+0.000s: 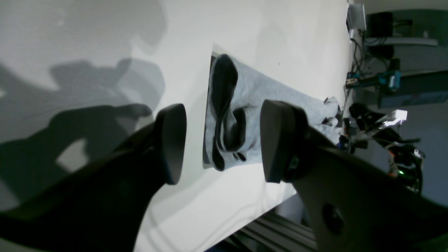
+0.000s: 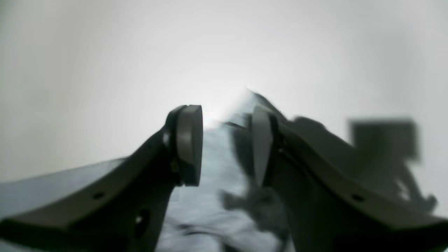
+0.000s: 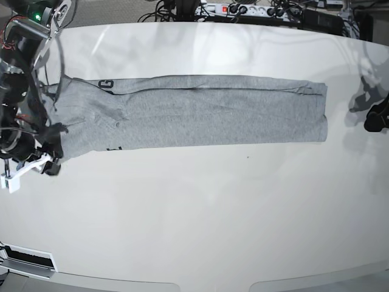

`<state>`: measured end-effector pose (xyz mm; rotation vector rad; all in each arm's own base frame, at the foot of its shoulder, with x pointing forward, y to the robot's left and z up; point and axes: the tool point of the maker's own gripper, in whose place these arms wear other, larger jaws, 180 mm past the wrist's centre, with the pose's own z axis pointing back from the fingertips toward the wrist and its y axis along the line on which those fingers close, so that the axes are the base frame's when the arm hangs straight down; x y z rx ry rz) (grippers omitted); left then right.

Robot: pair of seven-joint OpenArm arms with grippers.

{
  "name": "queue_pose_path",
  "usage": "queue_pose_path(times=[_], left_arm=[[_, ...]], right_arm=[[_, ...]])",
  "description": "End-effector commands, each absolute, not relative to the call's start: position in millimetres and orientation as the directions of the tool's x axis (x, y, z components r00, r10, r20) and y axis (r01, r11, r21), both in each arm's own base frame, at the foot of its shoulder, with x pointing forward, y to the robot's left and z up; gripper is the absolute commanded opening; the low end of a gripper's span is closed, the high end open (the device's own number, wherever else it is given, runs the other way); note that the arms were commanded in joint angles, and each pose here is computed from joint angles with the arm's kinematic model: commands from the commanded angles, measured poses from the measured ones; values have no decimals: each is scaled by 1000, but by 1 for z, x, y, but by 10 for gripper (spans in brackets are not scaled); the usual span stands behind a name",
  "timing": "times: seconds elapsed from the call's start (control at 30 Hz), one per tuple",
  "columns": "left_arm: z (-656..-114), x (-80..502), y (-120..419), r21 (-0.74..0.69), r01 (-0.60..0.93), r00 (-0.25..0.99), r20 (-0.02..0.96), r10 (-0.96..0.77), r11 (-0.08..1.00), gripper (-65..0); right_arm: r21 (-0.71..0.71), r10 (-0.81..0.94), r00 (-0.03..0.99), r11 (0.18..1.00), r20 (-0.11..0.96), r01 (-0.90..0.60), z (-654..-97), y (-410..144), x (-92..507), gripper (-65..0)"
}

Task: Layout the t-shirt on the table in an organized manner, then fold the t-shirt properly
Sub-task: 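Grasp both ends of the grey strip with the left and right grippers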

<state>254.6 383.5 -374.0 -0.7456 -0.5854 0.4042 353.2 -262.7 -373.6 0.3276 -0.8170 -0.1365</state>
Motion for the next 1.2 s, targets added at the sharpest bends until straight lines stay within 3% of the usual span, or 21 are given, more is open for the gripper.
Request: queue_pose_path(times=[0.0,0.07,0.13,0.37,0.63,0.87,1.17], left_arm=[[-355,264,397,-717,-107,745,402,533,689,-299],[-355,264,397,-717,-107,744,402,533,689,-299],[-355,264,397,-717,-107,744,402,533,689,-299],[-355,264,395,-719,-106,745,400,534,687,-299],[-370,266,372,-756,-99,753,368,545,647,-299],[-384,269,346,-795,-92,757,335,561,599,-298],[-413,278,315,-699,-39,827,378,416,714,-298]], right_arm=[[346,-221,614,934,758,-92,-343,-259,365,-431],[392,-184,599,888,780,-239,-330,-235,358,-538],[467,-222,618,843,754,-267,-329,-222,349,-650],[459,-183,693,856,697,-237,-370,-213,316,-650],[210,140,759,915,635,-344,-431,-191,287,-650],[98,175,796,955,579,-281,-448,-199,288,-650],[111,189,789,945,585,-309,-447,-194,287,-650]])
